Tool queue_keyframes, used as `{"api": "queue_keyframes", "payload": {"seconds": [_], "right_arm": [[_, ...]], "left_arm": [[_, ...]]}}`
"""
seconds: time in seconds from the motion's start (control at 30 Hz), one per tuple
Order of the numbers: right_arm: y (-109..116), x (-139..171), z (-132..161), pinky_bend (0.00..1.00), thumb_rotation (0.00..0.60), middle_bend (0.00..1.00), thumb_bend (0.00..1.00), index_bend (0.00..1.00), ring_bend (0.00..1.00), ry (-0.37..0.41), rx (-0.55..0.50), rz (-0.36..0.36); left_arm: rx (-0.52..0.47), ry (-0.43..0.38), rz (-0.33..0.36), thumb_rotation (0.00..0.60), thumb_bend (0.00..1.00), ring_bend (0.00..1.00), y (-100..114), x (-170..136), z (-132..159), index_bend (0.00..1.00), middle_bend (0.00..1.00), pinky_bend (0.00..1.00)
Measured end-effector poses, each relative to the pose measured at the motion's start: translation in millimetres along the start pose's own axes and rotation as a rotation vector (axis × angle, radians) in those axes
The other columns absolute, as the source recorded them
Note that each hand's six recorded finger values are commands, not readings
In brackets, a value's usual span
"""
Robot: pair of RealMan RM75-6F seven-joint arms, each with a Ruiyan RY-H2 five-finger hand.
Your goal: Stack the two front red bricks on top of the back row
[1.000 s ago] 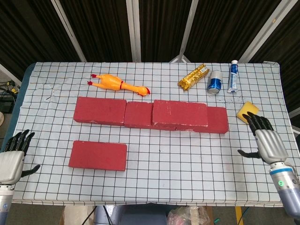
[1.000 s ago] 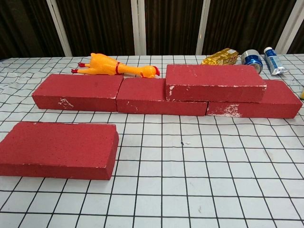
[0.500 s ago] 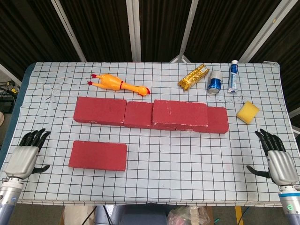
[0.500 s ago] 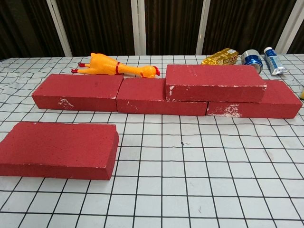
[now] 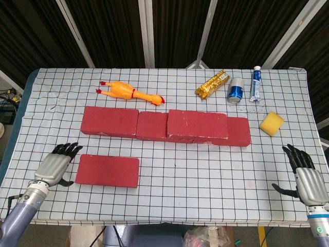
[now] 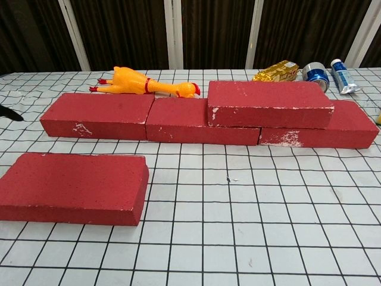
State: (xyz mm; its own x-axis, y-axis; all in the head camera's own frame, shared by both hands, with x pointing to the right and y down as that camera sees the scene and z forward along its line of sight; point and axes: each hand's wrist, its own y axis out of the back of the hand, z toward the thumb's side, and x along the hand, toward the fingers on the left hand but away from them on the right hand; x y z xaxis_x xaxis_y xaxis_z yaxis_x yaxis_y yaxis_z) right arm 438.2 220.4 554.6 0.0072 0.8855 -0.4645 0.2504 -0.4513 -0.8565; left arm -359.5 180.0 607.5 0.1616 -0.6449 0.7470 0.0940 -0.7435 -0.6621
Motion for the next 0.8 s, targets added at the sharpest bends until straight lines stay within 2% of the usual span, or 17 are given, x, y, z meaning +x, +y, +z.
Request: {"api": "queue_keyframes", "payload": {"seconds": [0.37,0.8], "right_arm": [[-0.1,0.3,-2.8,0.0,0.6,0.0,0.16,0.0,0.0,-0.008,-0.018,0.001],[-3.9,-2.2,-6.4,0.0,0.6,0.0,0.16,0.0,0.0,-0.033,-0.022,0.019]], "left_arm": [[0.014,-0.078,-0.028,0.6,0.0,0.0,-12.6,14.3,33.4,0.03,0.0,0.04],[0.035,-0.099,-0.045,0.6,0.0,0.0,-29.5,26.6,47.1,0.03,0.0,0.04]]}}
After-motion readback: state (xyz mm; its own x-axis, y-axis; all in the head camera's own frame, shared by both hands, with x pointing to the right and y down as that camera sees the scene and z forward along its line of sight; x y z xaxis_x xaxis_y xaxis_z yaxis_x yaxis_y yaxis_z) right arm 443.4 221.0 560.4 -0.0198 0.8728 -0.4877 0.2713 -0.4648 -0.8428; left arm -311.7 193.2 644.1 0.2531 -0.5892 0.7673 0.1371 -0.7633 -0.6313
